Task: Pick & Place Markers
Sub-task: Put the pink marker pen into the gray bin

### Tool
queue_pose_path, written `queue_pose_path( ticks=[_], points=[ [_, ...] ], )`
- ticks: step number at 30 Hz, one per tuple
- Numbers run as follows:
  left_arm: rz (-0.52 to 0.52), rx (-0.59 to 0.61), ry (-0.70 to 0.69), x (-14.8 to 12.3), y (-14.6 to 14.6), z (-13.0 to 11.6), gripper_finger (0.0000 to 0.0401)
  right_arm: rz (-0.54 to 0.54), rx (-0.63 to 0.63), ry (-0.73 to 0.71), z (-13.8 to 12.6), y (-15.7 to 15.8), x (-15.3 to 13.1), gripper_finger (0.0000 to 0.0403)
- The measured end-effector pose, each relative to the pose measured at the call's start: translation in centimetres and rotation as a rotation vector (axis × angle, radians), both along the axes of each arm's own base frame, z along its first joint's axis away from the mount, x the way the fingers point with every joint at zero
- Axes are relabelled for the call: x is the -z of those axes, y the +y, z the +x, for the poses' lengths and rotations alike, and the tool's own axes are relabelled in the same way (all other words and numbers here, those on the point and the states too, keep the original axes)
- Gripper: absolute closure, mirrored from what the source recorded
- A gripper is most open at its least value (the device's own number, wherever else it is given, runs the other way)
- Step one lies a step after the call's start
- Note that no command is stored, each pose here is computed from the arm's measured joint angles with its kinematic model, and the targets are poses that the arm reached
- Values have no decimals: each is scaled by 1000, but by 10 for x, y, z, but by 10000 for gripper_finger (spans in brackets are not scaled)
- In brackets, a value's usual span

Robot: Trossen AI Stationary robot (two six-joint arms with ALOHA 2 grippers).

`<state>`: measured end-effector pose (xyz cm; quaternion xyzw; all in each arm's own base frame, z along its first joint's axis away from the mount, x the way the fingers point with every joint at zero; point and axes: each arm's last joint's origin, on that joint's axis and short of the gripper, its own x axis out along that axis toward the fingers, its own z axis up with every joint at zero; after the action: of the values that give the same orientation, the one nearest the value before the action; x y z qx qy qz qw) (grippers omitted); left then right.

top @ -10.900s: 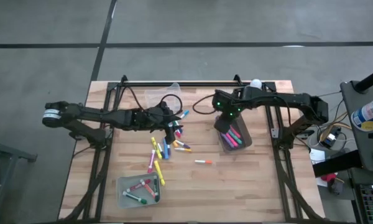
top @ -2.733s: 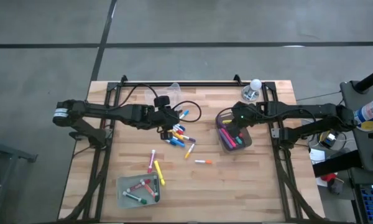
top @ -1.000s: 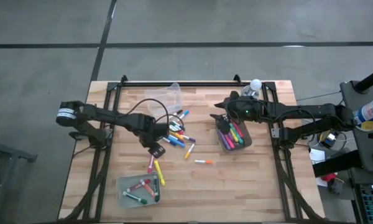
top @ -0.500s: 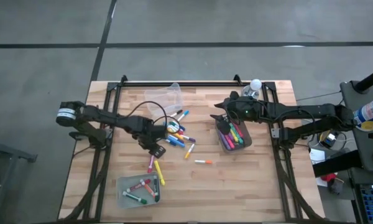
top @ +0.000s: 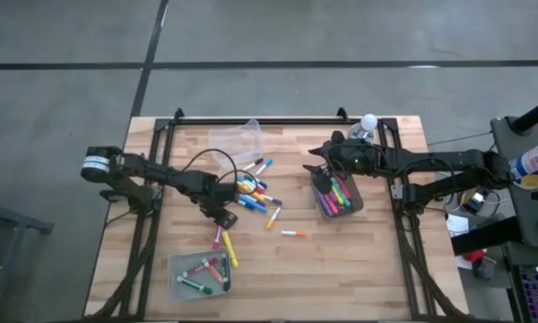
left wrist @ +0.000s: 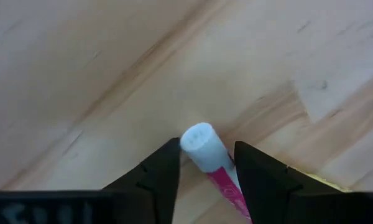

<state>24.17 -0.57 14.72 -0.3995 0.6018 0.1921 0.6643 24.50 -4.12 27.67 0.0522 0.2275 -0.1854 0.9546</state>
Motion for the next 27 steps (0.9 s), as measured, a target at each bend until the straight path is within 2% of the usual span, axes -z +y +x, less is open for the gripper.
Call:
queue_pose_path(
  ticks=[4,12,16,21,24,27],
  points=[
    [23,3,20,5,0,-2,262,0,0,-2,0,0,0,165],
    [51,87,1,-2,1,4,347,-7,-4,-4,0,0,0,165],
    [89,131,-42,-13,2,12,349,-7,-3,-4,0,0,0,165],
    [88,183,15,-33,2,15,349,-6,-3,-2,0,0,1,165],
    [46,220,49,-48,1,16,349,-6,-4,1,0,0,2,165],
    [-28,256,0,-64,-3,23,349,-6,-3,1,0,0,2,165]
  ],
)
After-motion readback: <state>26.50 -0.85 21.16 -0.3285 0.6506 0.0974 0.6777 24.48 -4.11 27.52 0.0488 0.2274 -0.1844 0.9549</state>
